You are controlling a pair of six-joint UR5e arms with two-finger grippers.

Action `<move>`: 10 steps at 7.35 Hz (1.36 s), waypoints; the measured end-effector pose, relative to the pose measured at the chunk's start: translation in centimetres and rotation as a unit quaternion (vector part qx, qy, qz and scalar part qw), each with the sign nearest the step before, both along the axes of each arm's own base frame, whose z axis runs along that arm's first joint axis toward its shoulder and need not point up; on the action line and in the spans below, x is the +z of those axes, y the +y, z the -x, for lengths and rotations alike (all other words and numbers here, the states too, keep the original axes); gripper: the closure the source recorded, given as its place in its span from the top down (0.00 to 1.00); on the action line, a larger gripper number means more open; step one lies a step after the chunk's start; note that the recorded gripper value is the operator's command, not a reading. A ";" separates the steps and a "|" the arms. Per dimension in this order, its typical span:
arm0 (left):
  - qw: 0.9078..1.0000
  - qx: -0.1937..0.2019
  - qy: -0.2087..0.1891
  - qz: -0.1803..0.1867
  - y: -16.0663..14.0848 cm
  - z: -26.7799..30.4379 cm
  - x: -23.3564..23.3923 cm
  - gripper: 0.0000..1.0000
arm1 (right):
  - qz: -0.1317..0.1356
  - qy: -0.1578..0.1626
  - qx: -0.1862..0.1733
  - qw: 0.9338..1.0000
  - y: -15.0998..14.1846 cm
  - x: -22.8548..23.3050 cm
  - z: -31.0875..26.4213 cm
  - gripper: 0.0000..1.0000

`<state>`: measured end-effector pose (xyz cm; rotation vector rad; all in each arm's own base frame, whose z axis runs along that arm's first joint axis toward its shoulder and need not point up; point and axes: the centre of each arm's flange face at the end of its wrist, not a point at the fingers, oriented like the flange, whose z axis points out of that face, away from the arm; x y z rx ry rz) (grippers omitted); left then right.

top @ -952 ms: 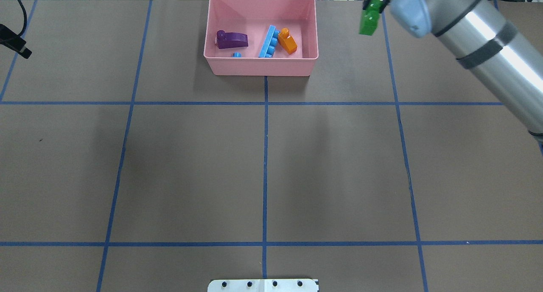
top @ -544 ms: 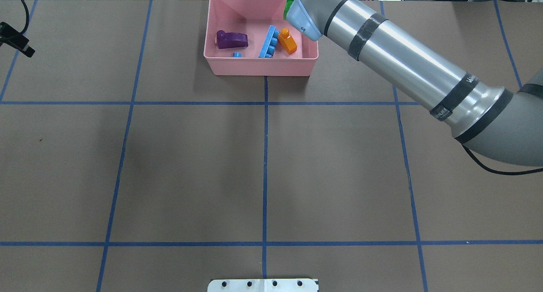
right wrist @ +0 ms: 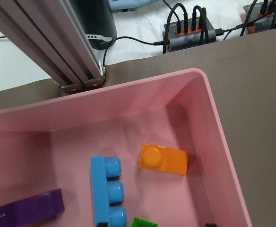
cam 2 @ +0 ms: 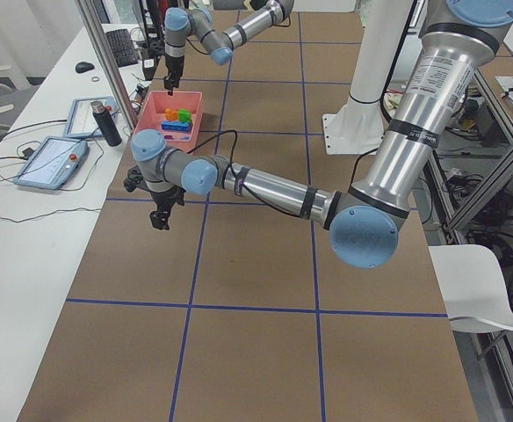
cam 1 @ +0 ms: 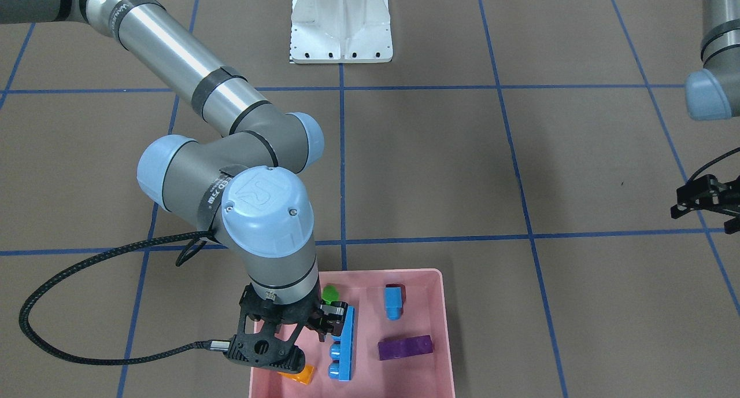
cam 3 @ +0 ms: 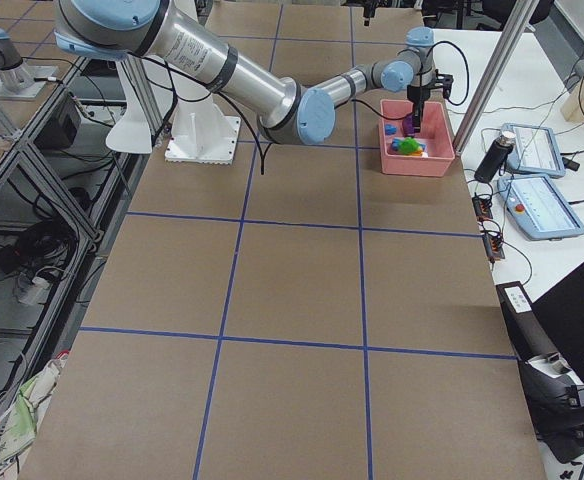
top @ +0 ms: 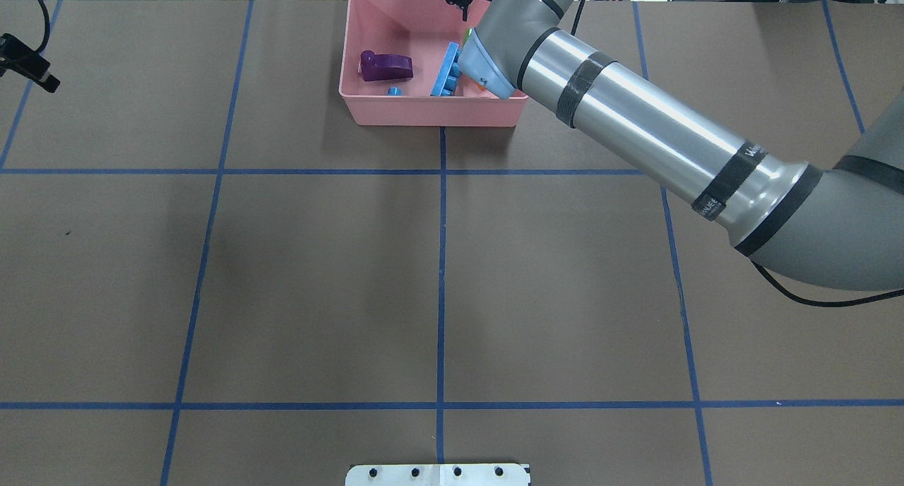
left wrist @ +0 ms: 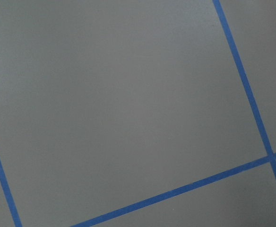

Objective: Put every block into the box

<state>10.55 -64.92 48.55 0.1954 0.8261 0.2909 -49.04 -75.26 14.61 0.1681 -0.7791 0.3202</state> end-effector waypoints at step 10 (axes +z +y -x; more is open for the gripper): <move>0.999 0.000 0.002 0.038 9.2 13.7 13.0 1.00 | -0.037 0.009 -0.138 0.990 2.1 16.8 -26.1 1.00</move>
